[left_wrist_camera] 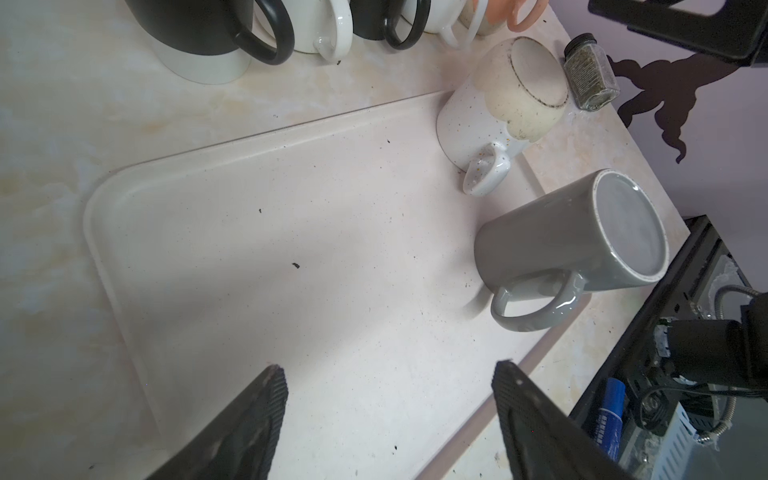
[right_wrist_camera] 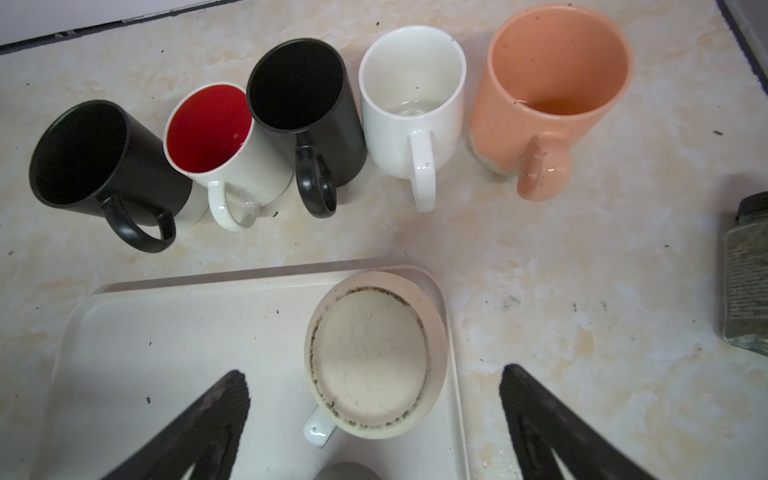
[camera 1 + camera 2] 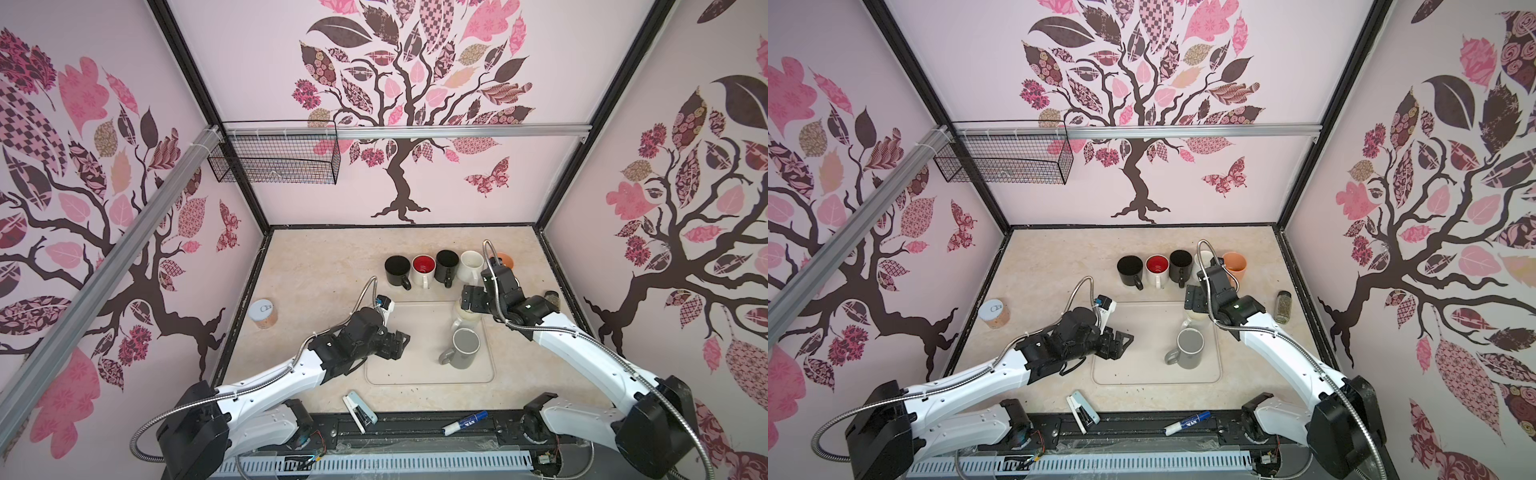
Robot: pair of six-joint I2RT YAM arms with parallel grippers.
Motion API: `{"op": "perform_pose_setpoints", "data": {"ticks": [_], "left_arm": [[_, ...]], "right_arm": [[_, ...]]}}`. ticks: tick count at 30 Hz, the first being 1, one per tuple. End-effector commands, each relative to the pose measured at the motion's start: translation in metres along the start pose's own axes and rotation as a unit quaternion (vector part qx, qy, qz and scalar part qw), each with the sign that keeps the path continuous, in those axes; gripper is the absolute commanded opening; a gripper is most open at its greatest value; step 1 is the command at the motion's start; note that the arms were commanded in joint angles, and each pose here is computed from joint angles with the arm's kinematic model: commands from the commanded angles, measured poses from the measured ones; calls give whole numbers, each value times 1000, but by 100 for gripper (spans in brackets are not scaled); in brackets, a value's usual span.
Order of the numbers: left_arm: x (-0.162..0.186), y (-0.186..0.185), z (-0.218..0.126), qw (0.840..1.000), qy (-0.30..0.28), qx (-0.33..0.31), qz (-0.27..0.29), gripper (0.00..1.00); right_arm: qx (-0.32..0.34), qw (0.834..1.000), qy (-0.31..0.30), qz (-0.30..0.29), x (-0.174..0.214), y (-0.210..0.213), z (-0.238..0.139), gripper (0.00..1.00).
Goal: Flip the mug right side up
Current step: 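Move the left gripper over the upside-down grey mug while the right gripper hovers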
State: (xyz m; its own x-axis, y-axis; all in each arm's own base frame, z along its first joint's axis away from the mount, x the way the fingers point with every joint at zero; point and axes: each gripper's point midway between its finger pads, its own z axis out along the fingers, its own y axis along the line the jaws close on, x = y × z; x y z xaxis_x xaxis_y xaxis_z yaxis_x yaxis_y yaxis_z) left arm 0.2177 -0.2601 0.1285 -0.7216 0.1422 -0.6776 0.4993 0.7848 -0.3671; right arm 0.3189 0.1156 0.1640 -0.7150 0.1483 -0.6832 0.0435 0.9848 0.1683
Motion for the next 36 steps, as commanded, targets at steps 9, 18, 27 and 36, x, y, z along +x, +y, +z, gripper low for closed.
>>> {"op": "perform_pose_setpoints", "data": {"ticks": [9, 18, 27, 36], "left_arm": [[-25, -19, -10, 998, -41, 33, 24, 82], [-18, -62, 0, 992, -17, 98, 78, 64], [-14, -82, 14, 990, 1, 87, 110, 70], [-19, -100, 15, 987, 0, 94, 129, 69]], "right_arm": [[-10, 1000, -5, 12, 3, 3, 2, 98], [-35, 999, -28, 15, -6, 8, -15, 96], [-74, 996, -44, 19, -11, 18, -24, 95], [-77, 995, -58, 27, -15, 17, -30, 93]]}}
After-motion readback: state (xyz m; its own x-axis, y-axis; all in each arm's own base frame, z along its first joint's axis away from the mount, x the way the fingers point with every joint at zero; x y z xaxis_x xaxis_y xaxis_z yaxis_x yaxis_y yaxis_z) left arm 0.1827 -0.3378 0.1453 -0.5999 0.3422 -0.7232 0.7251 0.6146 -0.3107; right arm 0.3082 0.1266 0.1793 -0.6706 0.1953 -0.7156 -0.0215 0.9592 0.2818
